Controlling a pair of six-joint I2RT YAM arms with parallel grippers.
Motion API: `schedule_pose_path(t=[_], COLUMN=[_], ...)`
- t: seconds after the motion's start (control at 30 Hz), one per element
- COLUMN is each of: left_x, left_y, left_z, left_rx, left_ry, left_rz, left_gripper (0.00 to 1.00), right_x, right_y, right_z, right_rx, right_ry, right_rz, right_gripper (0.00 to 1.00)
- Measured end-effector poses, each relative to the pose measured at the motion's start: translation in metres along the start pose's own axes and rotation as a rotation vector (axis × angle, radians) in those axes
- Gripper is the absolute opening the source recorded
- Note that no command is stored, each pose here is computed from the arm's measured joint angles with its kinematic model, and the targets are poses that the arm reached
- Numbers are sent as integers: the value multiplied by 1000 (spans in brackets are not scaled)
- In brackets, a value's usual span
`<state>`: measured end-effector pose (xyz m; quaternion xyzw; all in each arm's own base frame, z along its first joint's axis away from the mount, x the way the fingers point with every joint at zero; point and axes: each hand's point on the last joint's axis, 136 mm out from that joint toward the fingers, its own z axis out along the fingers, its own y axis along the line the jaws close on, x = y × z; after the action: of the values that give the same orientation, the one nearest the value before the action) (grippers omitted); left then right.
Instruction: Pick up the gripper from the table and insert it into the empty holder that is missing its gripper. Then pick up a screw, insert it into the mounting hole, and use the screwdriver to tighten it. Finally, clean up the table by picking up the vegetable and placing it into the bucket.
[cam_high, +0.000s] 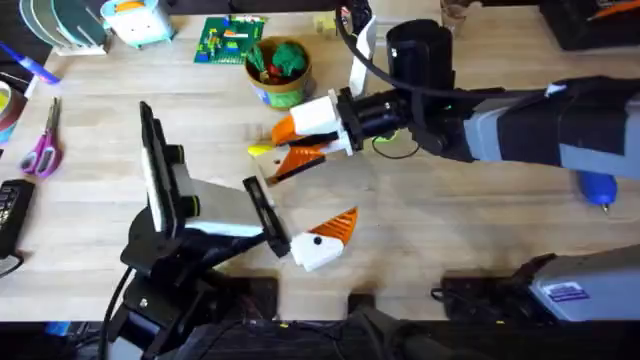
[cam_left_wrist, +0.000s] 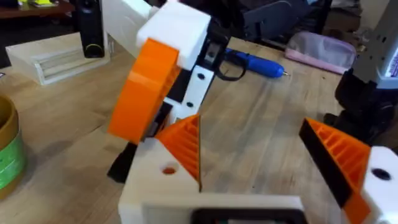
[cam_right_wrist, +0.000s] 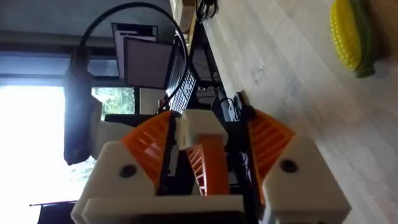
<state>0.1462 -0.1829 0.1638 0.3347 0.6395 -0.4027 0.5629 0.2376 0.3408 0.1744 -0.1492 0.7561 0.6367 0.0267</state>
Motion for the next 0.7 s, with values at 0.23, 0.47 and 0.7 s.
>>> schedule_pose_path(t=[0.23,0.47,0.7], left_x=[0,0,0], left_y=[-2,-3,-3], left_z=[0,0,0], left_rx=[12,16,16], left_ry=[1,2,2], left_rz=[0,0,0], left_gripper=[993,993,993], right_x=[-23,-61,-74], right_y=[-10,-36,-74], right_z=[-22,-69,-144], right_rx=[25,126,445], right_ry=[-84,-247,-360], right_rz=[-20,-96,-30], right_gripper=[985,991,991])
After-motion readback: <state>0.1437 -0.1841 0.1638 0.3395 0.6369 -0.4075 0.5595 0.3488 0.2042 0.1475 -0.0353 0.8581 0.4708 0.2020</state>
